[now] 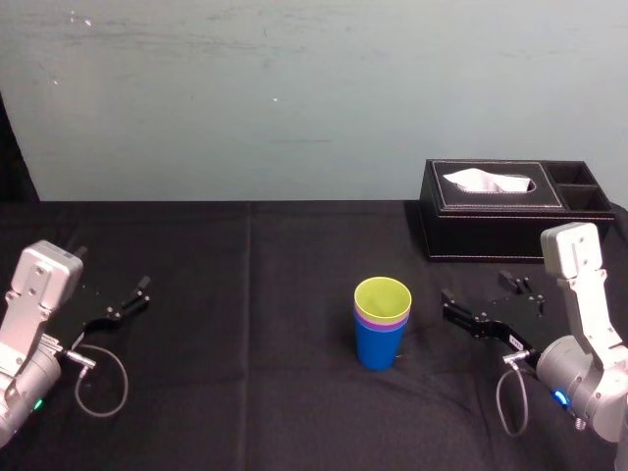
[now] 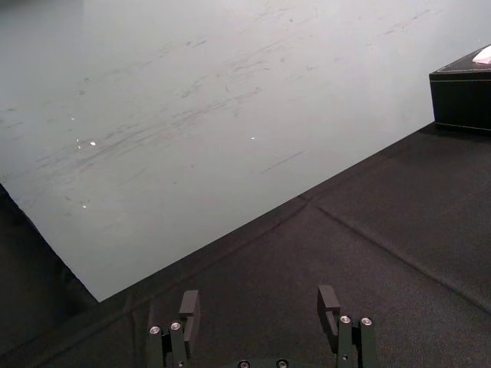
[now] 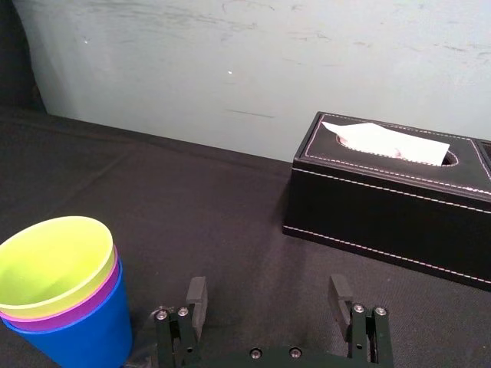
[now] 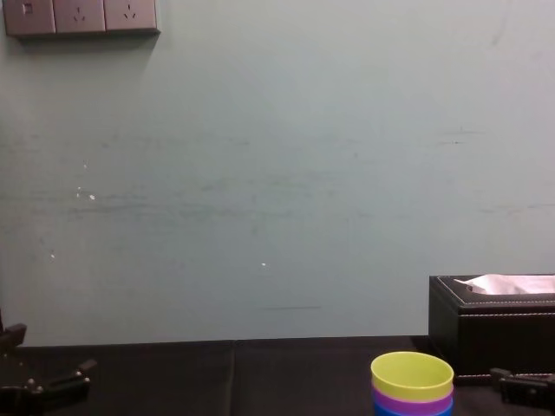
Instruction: Stack the three plastic cups sequentially using one hand.
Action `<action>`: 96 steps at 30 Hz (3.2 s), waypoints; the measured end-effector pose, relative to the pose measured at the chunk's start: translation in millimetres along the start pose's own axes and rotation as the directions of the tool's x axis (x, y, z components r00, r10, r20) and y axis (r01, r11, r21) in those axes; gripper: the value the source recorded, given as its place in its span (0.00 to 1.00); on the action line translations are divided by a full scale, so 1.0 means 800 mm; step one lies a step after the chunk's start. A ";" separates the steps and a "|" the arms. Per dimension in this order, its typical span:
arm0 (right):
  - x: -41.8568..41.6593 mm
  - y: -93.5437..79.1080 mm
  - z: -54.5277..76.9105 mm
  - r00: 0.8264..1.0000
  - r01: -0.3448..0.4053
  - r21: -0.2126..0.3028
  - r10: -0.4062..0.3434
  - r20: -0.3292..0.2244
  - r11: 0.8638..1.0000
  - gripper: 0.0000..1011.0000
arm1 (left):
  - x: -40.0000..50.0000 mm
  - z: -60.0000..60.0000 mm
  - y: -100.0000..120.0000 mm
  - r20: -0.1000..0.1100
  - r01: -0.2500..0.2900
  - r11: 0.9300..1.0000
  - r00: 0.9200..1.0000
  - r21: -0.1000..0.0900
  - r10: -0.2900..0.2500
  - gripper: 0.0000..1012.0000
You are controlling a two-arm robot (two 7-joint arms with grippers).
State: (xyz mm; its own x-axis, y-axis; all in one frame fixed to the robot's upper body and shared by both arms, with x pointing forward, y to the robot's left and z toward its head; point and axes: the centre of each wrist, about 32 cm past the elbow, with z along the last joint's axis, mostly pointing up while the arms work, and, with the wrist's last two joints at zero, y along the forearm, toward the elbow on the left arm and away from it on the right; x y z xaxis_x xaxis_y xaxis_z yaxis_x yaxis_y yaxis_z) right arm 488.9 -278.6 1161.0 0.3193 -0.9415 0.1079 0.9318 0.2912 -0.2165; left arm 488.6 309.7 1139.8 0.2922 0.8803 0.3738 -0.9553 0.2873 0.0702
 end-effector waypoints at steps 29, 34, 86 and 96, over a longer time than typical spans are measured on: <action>0.000 0.000 0.000 1.000 0.003 0.001 -0.003 0.000 1.000 0.99 | 0.000 0.000 0.000 0.000 0.000 1.000 1.000 0.000 0.000 0.99; 0.000 0.000 0.000 1.000 0.003 0.001 -0.003 0.000 1.000 0.99 | 0.000 0.000 0.000 0.000 0.000 1.000 1.000 0.000 0.000 0.99; 0.000 0.000 0.000 1.000 0.002 0.001 -0.002 0.000 1.000 0.99 | 0.000 0.000 0.000 0.000 0.000 1.000 1.000 0.000 0.000 0.99; 0.000 0.000 0.000 1.000 0.002 0.001 -0.002 0.000 1.000 0.99 | 0.000 0.000 0.000 0.000 0.000 1.000 1.000 0.000 0.000 0.99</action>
State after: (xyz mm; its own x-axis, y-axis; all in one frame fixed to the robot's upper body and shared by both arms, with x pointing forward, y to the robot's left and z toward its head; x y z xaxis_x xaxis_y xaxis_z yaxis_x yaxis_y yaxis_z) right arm 488.8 -278.4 1161.2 0.3171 -0.9422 0.1085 0.9328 0.2892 -0.2151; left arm 488.6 309.7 1139.8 0.2923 0.8803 0.3738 -0.9552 0.2873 0.0702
